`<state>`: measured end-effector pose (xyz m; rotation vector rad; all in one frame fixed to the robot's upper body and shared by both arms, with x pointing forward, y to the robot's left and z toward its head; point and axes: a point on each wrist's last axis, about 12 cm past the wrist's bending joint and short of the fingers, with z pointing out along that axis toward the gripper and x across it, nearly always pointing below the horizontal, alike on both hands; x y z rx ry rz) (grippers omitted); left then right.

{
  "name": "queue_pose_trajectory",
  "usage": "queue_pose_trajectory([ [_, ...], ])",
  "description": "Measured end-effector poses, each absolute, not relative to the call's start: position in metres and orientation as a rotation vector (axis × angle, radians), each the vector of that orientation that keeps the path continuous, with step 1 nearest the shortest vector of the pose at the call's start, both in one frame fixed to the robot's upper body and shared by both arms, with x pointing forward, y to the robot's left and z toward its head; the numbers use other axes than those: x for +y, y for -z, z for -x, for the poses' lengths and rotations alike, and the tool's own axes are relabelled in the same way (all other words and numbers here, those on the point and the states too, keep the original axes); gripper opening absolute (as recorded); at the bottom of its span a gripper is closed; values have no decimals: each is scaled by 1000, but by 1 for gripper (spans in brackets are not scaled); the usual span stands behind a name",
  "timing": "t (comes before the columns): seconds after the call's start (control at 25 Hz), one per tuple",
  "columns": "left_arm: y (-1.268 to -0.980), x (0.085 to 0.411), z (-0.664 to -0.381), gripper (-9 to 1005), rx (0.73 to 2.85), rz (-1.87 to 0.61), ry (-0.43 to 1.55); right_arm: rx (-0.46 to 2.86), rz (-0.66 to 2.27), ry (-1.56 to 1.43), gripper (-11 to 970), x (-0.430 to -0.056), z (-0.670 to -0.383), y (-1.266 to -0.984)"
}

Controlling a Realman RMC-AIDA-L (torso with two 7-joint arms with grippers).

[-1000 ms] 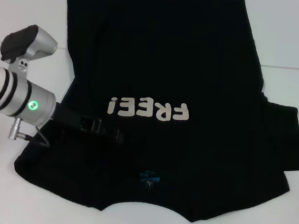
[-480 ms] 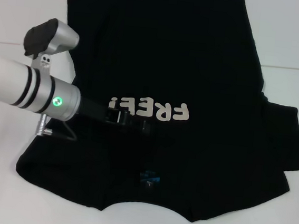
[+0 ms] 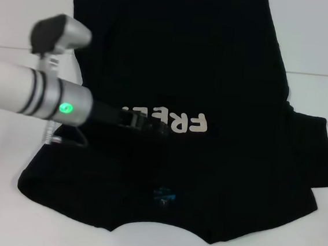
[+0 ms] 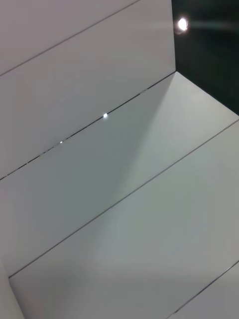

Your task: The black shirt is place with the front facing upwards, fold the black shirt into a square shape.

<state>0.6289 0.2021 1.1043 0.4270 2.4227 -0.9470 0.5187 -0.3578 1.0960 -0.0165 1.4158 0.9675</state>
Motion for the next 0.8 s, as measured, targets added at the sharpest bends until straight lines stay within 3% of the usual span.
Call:
queue_pose_trajectory([
  [0.36,-1117,289,-617,729,2388,-191,838,1421,3,-975,924,-356,-523,-1096],
  [0.8,-1096,284,-622,728,2451,-221,702,1429,20,-1006,925,-345,-529,-1095],
])
